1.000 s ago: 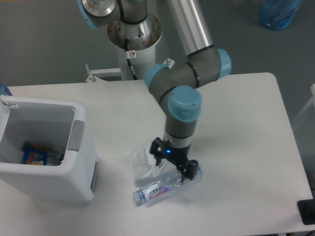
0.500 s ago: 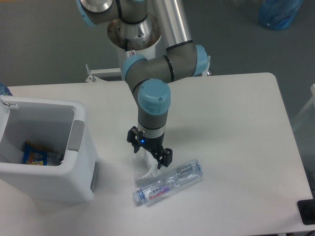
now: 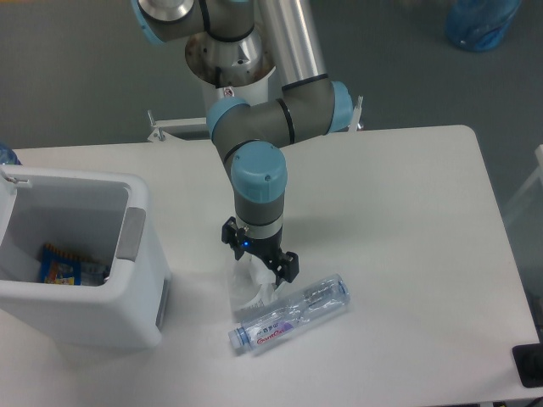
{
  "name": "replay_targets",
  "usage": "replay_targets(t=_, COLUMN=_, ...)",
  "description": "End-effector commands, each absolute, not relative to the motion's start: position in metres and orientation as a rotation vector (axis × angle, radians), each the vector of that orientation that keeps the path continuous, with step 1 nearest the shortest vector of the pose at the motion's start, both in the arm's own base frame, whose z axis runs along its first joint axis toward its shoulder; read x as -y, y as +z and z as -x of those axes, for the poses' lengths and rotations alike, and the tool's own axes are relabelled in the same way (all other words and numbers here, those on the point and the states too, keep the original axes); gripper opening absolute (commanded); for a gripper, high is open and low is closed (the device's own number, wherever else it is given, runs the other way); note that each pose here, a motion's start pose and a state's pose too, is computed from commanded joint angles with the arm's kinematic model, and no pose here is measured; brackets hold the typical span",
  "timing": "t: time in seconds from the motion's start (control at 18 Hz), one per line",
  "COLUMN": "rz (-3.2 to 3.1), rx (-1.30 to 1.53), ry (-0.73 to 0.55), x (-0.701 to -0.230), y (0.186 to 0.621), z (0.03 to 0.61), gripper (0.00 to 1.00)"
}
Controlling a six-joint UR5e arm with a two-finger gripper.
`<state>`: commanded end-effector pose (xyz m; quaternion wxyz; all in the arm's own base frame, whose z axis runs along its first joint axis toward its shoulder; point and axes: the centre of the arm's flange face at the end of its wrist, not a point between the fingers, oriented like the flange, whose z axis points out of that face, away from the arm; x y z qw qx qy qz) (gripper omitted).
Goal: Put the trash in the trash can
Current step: 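Lower the gripper onto the plastic bag and close on it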
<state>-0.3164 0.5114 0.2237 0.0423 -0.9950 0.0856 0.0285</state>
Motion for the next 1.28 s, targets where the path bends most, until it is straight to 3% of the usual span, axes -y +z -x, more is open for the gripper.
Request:
replay_targets(t=0.44, rz=3.076, rx=-0.258, ry=0.082, x=-0.514, y=0.210, z=0.316, gripper=1.00)
replay_targets(t=0.5, rz=3.077, rx=-0.261, ry=0.080, x=-0.515, y=0.209, z=0.315, gripper=0.92)
replay_targets(t=0.61, rz=3.079, rx=-0.268, ry=0.071, x=-0.516, y=0.205, z=0.313, gripper=0.65)
replay_targets(t=0.72, rz=3.076, rx=-0.268, ry=0.073, x=-0.516, y=0.207, z=0.314, gripper=0.47)
replay_targets(t=1.28, rz=3.068, rx=-0.274, ry=0.076, x=-0.517, y=0.211, z=0.314, gripper=0.46)
